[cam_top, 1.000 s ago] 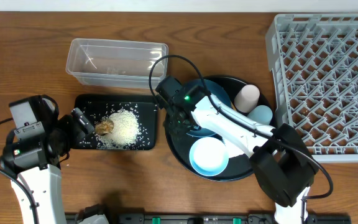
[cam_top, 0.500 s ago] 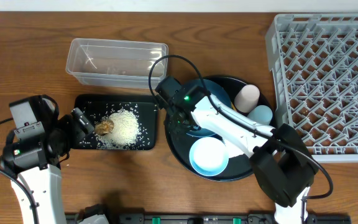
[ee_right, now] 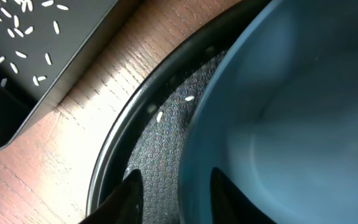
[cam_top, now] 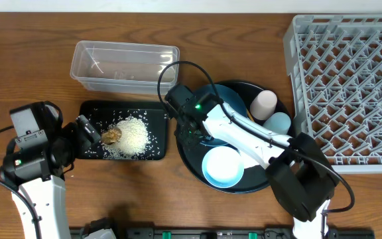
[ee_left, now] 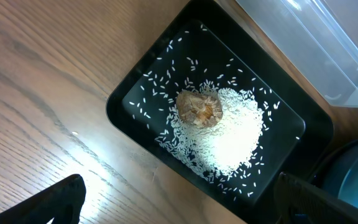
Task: Sort waste into correct bins and load items into the dishwasher rack
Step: 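Grasp the rim of the teal plate with the right gripper, then lift the teal plate and carry it right to the dish rack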
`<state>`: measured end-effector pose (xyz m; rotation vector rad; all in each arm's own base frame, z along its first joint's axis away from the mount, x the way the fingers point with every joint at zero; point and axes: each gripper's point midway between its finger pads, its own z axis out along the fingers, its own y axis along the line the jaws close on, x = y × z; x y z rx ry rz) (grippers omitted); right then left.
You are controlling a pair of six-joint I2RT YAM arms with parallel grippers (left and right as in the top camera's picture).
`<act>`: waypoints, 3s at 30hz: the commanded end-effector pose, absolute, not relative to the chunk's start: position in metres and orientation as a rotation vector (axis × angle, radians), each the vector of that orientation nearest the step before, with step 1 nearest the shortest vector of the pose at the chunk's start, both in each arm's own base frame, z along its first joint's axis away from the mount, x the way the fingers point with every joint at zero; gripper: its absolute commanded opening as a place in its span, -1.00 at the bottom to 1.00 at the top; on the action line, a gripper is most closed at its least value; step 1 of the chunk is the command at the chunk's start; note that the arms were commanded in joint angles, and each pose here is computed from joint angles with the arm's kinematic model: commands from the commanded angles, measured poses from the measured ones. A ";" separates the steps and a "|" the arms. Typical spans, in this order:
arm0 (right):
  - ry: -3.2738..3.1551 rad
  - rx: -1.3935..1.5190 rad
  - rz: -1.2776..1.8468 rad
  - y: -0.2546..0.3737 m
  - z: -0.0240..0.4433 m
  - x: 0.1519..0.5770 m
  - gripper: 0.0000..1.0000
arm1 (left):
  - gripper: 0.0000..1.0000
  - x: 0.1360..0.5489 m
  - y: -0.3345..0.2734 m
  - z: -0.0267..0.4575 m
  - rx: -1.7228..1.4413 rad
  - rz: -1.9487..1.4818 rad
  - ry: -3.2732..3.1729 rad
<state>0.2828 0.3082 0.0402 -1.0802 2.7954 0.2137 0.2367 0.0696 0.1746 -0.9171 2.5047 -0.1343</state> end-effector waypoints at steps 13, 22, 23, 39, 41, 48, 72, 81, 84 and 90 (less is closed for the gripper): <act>2.838 -1.065 0.193 0.305 0.029 0.273 -0.38 | 0.96 0.239 0.072 0.182 -0.891 -0.121 2.492; 2.836 -1.064 0.193 0.305 0.026 0.273 -0.65 | 0.96 0.239 0.072 0.182 -0.891 -0.121 2.492; 2.832 -1.063 0.195 0.305 0.026 0.273 -0.67 | 0.95 0.239 0.072 0.182 -0.891 -0.121 2.492; 2.723 -1.020 0.315 0.335 0.107 0.299 -0.98 | 0.96 0.239 0.072 0.182 -0.891 -0.121 2.492; 2.720 -0.993 0.327 0.334 0.122 0.304 -0.98 | 0.96 0.239 0.072 0.182 -0.891 -0.121 2.492; 2.664 -0.870 0.366 0.320 0.183 0.336 -0.98 | 0.96 0.239 0.072 0.182 -0.891 -0.121 2.492; 2.396 0.069 0.461 0.039 0.346 0.414 -0.98 | 0.96 0.239 0.072 0.182 -0.891 -0.121 2.492; 2.399 0.252 0.305 -0.008 0.340 0.417 -0.98 | 0.96 0.239 0.072 0.182 -0.891 -0.121 2.492; 2.398 0.278 0.296 -0.016 0.339 0.416 -0.98 | 0.96 0.239 0.072 0.182 -0.891 -0.121 2.492; 2.385 0.132 0.360 -0.011 0.343 0.416 -0.98 | 0.96 0.239 0.072 0.182 -0.891 -0.121 2.492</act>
